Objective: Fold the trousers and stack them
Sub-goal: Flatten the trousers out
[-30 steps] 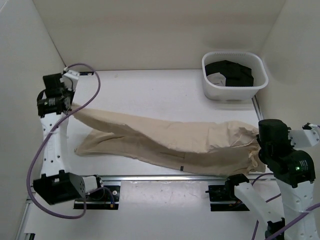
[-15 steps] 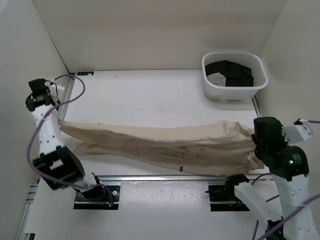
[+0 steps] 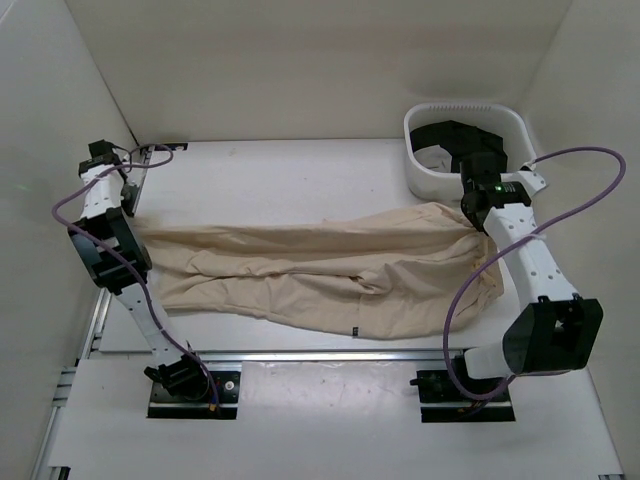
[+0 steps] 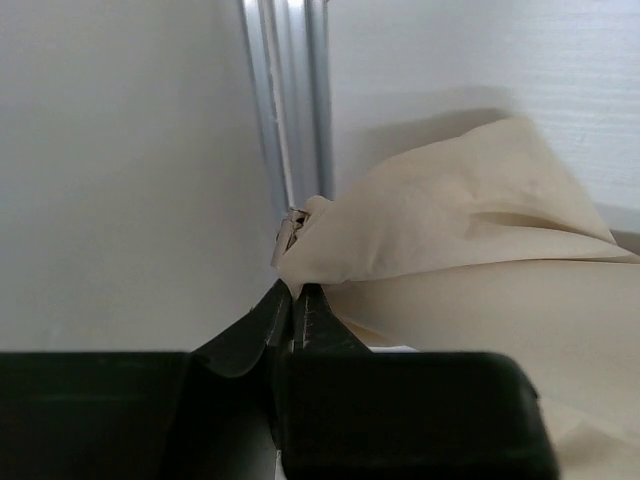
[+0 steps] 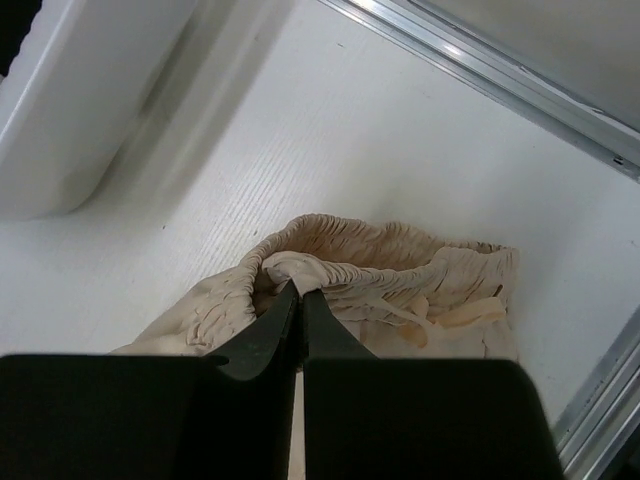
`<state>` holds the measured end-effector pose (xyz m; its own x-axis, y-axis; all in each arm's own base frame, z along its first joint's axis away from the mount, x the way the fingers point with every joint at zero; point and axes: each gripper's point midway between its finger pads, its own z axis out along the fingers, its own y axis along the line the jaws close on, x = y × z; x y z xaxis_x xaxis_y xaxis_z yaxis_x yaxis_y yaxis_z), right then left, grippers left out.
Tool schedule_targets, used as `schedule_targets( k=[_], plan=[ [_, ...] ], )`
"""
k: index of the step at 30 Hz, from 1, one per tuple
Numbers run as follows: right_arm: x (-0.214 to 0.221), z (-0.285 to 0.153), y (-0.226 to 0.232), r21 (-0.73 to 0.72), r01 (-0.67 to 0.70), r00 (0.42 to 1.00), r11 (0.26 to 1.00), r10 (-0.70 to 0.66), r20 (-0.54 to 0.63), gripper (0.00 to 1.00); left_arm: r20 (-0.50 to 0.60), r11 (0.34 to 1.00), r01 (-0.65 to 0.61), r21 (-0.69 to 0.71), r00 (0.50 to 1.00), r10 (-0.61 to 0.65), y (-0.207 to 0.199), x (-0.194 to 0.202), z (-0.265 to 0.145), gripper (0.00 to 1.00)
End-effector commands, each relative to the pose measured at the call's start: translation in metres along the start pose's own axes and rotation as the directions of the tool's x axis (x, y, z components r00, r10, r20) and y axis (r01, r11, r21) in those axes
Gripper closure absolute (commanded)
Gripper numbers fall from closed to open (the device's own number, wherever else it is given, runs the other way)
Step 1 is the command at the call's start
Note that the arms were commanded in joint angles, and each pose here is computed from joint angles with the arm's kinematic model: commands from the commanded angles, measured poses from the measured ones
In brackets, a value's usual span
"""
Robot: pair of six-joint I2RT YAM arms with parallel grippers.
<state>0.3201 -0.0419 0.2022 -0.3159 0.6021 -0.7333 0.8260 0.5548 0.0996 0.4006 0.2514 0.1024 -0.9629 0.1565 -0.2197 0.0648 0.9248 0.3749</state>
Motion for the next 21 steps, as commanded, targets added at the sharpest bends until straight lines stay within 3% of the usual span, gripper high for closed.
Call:
schedule_targets(
  k=[1, 8, 9, 10, 12, 13, 14, 18, 19, 20, 21],
  plan=[
    [-0.042, 0.002, 0.013, -0.028, -0.058, 0.992, 0.998, 0.060, 0.110, 1.00, 0.072, 0.996, 0.058, -0.068, 0.996, -0.054, 0.020, -0.023, -0.020, 0.86],
    [-0.058, 0.020, 0.021, 0.015, -0.070, 0.992, 0.997, 0.068, 0.103, 1.00, 0.196, 0.993, 0.110, -0.044, 0.976, -0.099, 0.013, -0.077, -0.027, 0.86],
    [-0.057, 0.027, 0.022, 0.026, -0.061, 0.995, 0.998, 0.058, 0.086, 1.00, 0.210, 0.990, 0.129, -0.060, 0.971, -0.114, 0.018, -0.082, -0.028, 0.85],
    [-0.060, 0.031, 0.022, 0.029, -0.036, 0.996, 0.999, 0.033, 0.077, 0.99, 0.228, 0.988, 0.135, -0.071, 0.967, -0.116, 0.019, -0.093, -0.029, 0.77],
    [-0.069, 0.035, 0.037, -0.011, 0.003, 0.998, 1.000, -0.002, 0.066, 0.71, 0.254, 0.988, 0.140, -0.064, 0.960, -0.120, 0.016, -0.103, -0.034, 0.55],
    [-0.068, 0.034, 0.044, -0.059, 0.068, 0.997, 0.996, -0.066, 0.031, 0.52, 0.260, 0.989, 0.132, -0.062, 0.959, -0.111, 0.011, -0.105, -0.039, 0.28],
    [-0.068, 0.030, 0.049, -0.084, 0.099, 0.995, 0.992, -0.098, 0.013, 0.18, 0.256, 0.990, 0.130, -0.061, 0.960, -0.111, 0.010, -0.102, -0.041, 0.20],
    [-0.075, 0.002, 0.044, -0.137, 0.123, 0.992, 0.983, -0.126, -0.016, 0.04, 0.206, 0.993, 0.089, -0.076, 0.976, -0.072, 0.004, -0.070, -0.056, 0.10],
    [-0.074, -0.002, 0.037, -0.141, 0.126, 0.991, 0.982, -0.132, -0.030, 0.04, 0.189, 0.995, 0.074, -0.070, 0.980, -0.060, 0.000, -0.060, -0.060, 0.04],
    [-0.076, -0.013, 0.022, -0.148, 0.108, 0.992, 0.983, -0.116, -0.043, 0.04, 0.131, 0.996, 0.077, -0.036, 0.989, -0.071, -0.006, -0.033, -0.051, 0.04],
    [-0.071, -0.018, 0.015, -0.157, 0.089, 0.992, 0.984, -0.101, -0.070, 0.04, 0.152, 0.995, 0.091, -0.029, 0.985, -0.086, -0.005, -0.021, -0.071, 0.04]
  ],
)
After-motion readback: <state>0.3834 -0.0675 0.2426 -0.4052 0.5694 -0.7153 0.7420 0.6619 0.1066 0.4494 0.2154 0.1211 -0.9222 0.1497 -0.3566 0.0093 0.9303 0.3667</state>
